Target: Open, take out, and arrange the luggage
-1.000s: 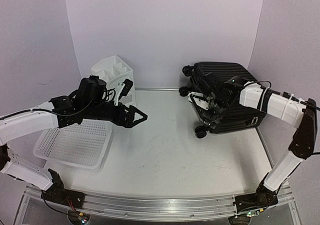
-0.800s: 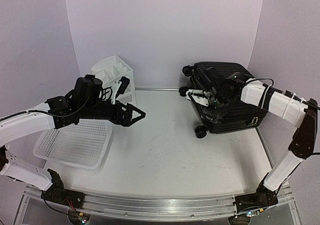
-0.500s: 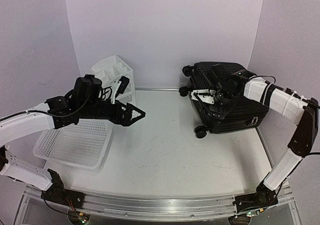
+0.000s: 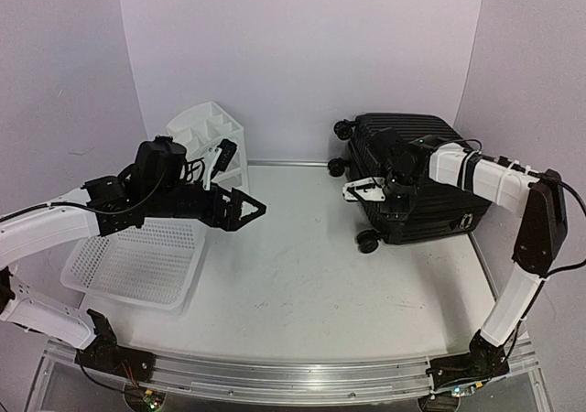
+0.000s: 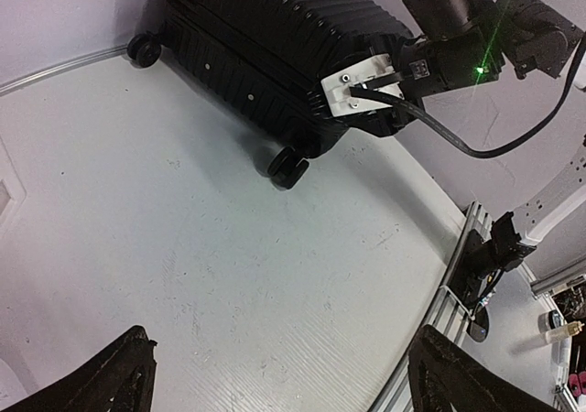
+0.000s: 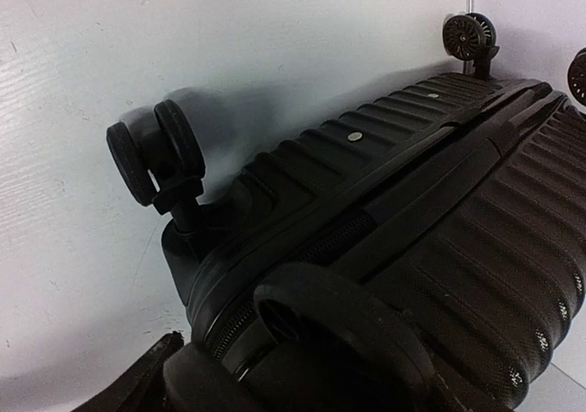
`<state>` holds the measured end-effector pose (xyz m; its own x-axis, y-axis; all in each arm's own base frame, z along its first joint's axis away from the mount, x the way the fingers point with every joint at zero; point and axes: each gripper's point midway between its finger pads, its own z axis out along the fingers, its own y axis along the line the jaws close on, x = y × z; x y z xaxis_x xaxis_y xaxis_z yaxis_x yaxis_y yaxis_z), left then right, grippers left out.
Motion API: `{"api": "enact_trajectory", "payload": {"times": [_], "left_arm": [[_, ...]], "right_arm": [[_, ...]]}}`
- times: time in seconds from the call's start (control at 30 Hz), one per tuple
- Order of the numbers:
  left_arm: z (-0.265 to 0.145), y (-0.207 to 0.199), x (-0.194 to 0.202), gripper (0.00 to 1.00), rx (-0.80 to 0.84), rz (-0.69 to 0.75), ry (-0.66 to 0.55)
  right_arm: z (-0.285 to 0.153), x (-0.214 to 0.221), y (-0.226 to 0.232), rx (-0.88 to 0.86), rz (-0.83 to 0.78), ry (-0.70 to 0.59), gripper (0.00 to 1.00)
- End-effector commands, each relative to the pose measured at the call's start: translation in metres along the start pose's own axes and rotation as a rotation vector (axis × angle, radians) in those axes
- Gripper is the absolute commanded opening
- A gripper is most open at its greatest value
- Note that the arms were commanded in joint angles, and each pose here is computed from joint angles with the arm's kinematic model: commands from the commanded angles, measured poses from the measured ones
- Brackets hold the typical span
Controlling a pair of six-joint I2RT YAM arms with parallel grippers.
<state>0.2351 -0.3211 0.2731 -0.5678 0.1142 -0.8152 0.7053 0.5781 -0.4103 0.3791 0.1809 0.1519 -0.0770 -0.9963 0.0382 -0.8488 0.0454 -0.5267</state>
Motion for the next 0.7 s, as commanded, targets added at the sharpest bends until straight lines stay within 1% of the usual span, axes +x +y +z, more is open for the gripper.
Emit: {"api": "enact_trajectory", "payload": {"times": [0.0, 0.1, 0.17, 0.3, 0.33, 0.5, 0.67], "left_arm": [[-0.011, -0.008, -0.019, 0.97, 0.011, 0.031, -0.073], [-0.008, -0.007, -0.018, 0.97, 0.01, 0.024, -0.066], [-0.005, -0.007, -0.018, 0.97, 0.009, 0.02, -0.061], [-0.004, -0.007, -0.02, 0.97, 0.008, 0.019, -0.064], [-0.005, -0.007, -0.021, 0.97, 0.005, 0.02, -0.066], [-0.004, -0.005, -0.02, 0.97, -0.001, 0.019, -0.064], [-0.004, -0.003, -0.017, 0.97, -0.009, 0.011, -0.06]], "right_arm": [[-0.006, -0.001, -0.024, 0.098, -0.025, 0.003, 0.69], [-0.006, -0.004, -0.024, 0.106, -0.034, -0.005, 0.57], [-0.01, -0.012, -0.024, 0.113, -0.041, -0.036, 0.49], [-0.02, -0.027, -0.026, 0.131, -0.046, -0.093, 0.36], [-0.024, -0.033, -0.025, 0.129, -0.045, -0.118, 0.31], [-0.039, -0.062, -0.006, 0.065, -0.069, -0.26, 0.2], [-0.056, -0.107, 0.026, -0.037, -0.115, -0.39, 0.19]]}}
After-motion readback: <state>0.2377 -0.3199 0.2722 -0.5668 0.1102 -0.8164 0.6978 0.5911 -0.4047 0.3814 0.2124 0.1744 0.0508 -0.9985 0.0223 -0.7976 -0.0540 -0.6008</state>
